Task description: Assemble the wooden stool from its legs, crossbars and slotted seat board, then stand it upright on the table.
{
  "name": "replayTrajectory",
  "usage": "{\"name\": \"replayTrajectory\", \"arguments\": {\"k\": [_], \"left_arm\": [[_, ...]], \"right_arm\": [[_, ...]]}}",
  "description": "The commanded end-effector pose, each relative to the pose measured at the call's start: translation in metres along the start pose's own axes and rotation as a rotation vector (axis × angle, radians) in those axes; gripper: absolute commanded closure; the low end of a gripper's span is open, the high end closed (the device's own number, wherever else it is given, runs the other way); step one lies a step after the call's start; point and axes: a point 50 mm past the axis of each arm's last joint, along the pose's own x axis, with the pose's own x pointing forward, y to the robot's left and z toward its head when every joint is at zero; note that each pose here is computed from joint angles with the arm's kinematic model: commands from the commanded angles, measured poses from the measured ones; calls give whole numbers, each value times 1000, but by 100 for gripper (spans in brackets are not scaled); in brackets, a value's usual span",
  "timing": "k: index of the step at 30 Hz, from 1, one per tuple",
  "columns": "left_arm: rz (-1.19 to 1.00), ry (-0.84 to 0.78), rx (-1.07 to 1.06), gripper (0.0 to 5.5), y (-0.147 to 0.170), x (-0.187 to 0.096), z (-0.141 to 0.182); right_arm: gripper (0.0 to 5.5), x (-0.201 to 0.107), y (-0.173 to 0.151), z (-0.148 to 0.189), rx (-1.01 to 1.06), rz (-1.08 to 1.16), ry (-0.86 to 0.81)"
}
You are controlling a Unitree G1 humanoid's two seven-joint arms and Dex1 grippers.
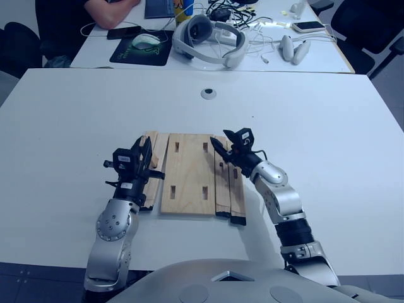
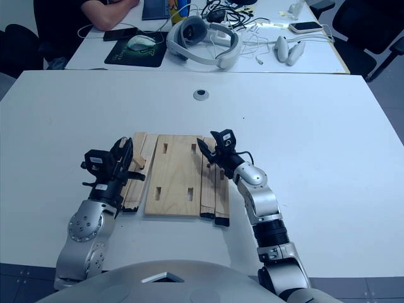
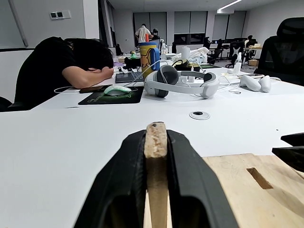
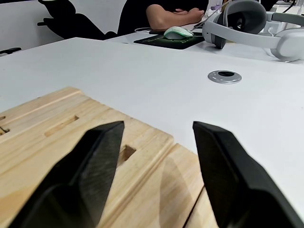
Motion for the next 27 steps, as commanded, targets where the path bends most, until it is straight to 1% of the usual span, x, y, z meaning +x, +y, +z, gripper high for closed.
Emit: {"name": "replayTrajectory", "arguments": {"k": [1, 5, 12, 20, 21, 27], "left_arm": [[21, 199, -6, 506, 6, -8, -34], [-5, 185, 5, 506, 4, 3, -30], [-41, 198, 15, 506, 2, 3, -33], [-52, 181, 22, 506, 3, 10, -29], [-48, 172, 18, 470, 3, 11, -28], [-65, 88, 4, 393, 1, 17, -15]], "right_arm": [[281, 2, 3, 4, -19, 17, 1], [281, 4, 5, 3, -17, 25, 1], [281, 4, 4, 1, -13, 13, -1], [281, 4, 8, -3, -9, 19, 2], [281, 4, 8, -4, -9, 20, 3], [281, 3, 9, -10, -8, 27, 19]]}}
